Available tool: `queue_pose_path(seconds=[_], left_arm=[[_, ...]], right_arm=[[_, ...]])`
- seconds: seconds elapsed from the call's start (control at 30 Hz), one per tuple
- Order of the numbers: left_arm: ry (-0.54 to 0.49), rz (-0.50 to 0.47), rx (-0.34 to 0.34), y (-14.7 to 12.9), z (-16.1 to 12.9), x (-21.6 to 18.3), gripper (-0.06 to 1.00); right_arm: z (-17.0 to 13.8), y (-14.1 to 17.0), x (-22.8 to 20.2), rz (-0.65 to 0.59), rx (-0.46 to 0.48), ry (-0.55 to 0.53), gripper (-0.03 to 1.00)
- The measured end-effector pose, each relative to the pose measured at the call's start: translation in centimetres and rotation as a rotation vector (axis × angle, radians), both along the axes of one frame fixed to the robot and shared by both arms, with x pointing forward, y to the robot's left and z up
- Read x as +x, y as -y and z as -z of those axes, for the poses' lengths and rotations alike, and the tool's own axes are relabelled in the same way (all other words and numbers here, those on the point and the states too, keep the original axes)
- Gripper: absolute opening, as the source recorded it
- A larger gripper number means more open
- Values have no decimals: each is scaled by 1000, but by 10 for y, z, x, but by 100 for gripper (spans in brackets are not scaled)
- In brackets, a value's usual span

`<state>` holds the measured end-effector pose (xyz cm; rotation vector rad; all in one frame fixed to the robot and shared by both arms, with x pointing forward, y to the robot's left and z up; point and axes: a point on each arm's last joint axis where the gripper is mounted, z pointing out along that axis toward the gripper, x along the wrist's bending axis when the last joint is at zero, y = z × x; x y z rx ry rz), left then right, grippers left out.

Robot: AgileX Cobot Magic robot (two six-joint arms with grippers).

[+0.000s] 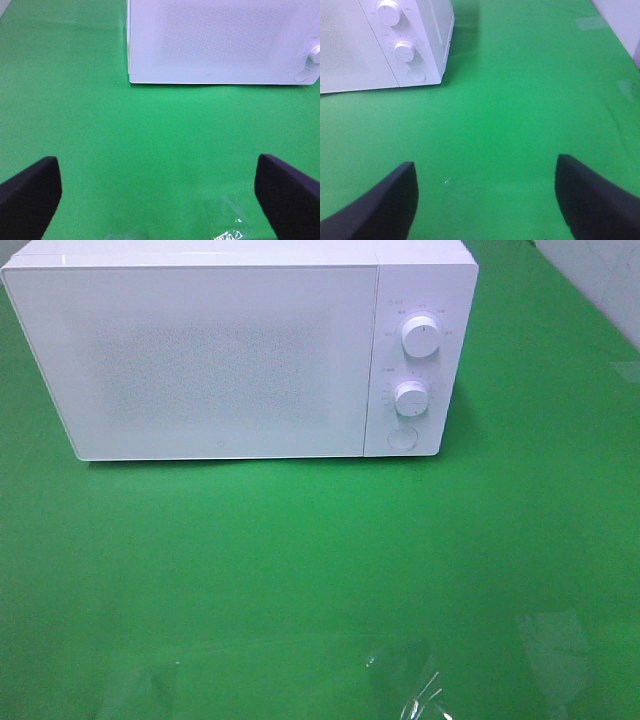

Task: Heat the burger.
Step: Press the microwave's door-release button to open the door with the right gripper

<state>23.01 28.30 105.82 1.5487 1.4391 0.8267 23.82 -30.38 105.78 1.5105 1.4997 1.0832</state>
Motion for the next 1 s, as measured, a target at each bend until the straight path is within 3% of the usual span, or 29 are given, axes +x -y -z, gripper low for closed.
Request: queue_pose_path(seconds=[0.43, 0.57, 0.63, 0.73, 1.0], left_arm=[[0, 0, 0, 0, 0, 0, 96], [0, 0, 0, 0, 0, 0, 96], [0, 0, 0, 0, 0, 0, 96], [0, 0, 0, 0, 0, 0, 96], [0, 0, 0, 0, 0, 0, 96]], right_arm=[[0, 0, 0, 0, 0, 1, 73], [-5, 0, -1, -1, 3, 34, 73], [-17, -1, 3, -3, 11, 119, 73], [-19, -1, 6, -4, 9, 121, 73], [-30, -8, 53, -15, -2, 97, 73]])
